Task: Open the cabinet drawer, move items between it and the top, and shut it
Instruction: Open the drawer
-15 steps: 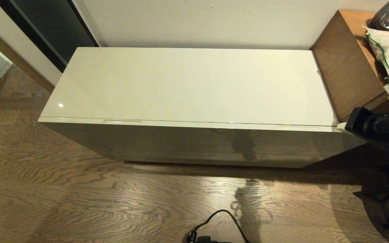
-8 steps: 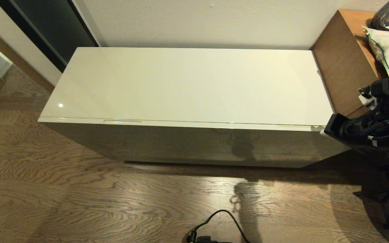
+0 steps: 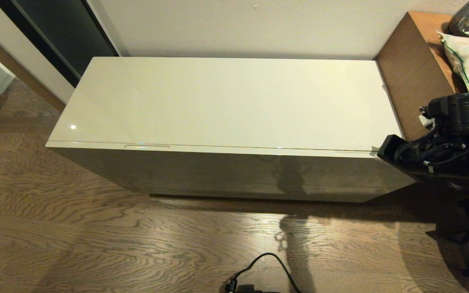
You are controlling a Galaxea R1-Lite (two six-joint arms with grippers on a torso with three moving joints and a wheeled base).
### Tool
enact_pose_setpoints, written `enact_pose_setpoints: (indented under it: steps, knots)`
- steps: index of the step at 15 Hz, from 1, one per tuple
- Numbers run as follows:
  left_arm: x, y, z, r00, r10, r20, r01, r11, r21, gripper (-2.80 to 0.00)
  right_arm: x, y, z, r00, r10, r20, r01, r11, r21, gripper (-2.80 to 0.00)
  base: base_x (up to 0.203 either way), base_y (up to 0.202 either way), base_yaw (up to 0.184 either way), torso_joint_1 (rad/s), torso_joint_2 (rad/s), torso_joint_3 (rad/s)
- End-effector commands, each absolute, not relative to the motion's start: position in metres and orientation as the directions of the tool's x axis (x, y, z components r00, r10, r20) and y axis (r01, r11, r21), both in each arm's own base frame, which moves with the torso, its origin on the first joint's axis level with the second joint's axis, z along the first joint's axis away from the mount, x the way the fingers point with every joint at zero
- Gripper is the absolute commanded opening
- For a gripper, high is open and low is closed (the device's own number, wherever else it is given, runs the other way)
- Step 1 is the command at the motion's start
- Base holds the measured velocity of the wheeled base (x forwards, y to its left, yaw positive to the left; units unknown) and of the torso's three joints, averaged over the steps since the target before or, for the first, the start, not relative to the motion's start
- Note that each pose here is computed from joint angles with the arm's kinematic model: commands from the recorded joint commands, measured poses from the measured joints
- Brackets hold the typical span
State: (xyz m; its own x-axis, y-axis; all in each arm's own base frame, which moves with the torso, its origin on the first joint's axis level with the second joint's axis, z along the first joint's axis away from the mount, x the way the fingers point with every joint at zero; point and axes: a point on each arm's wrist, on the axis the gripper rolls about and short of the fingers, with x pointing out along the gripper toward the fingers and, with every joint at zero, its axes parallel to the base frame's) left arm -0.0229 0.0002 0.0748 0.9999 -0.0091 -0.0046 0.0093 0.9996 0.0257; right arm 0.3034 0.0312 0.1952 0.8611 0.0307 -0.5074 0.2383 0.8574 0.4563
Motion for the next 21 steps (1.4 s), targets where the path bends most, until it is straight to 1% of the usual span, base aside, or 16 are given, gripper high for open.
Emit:
enact_pose_setpoints:
  steps: [1, 9, 12, 14, 16, 19, 21]
  knots:
    - [-0.023, 0.000, 0.075, 1.000, -0.009, -0.006, 0.009, 1.000, 0.026, -2.80, 0.305, 0.036, 0.193, 0.858, 0.044, -0.511, 0.230, 0.858, 0.460, -2.80, 0.000, 0.000, 0.000, 0.000, 0.00, 0.000]
    - [-0.023, 0.000, 0.075, 1.000, -0.009, -0.006, 0.009, 1.000, 0.025, -2.80, 0.314, 0.040, 0.176, 0.830, 0.047, -0.555, 0.269, 0.839, 0.473, -2.80, 0.000, 0.000, 0.000, 0.000, 0.00, 0.000]
    - [-0.023, 0.000, 0.075, 1.000, -0.009, -0.006, 0.009, 1.000, 0.025, -2.80, 0.314, 0.040, 0.188, 0.850, 0.050, -0.524, 0.256, 0.831, 0.494, -2.80, 0.000, 0.000, 0.000, 0.000, 0.00, 0.000]
    - [-0.023, 0.000, 0.075, 1.000, -0.009, -0.006, 0.009, 1.000, 0.026, -2.80, 0.308, 0.039, 0.210, 0.873, 0.055, -0.484, 0.232, 0.827, 0.513, -2.80, 0.000, 0.000, 0.000, 0.000, 0.00, 0.000]
    - [-0.023, 0.000, 0.075, 1.000, -0.009, -0.006, 0.009, 1.000, 0.026, -2.80, 0.306, 0.038, 0.220, 0.870, 0.054, -0.491, 0.238, 0.825, 0.512, -2.80, 0.000, 0.000, 0.000, 0.000, 0.00, 0.000]
    - [-0.023, 0.000, 0.075, 1.000, -0.009, -0.006, 0.009, 1.000, 0.026, -2.80, 0.320, 0.040, 0.200, 0.840, 0.046, -0.540, 0.288, 0.806, 0.517, -2.80, 0.000, 0.000, 0.000, 0.000, 0.00, 0.000]
    - [-0.023, 0.000, 0.075, 1.000, -0.009, -0.006, 0.009, 1.000, 0.026, -2.80, 0.330, 0.040, 0.191, 0.841, 0.043, -0.540, 0.306, 0.784, 0.539, -2.80, 0.000, 0.000, 0.000, 0.000, 0.00, 0.000]
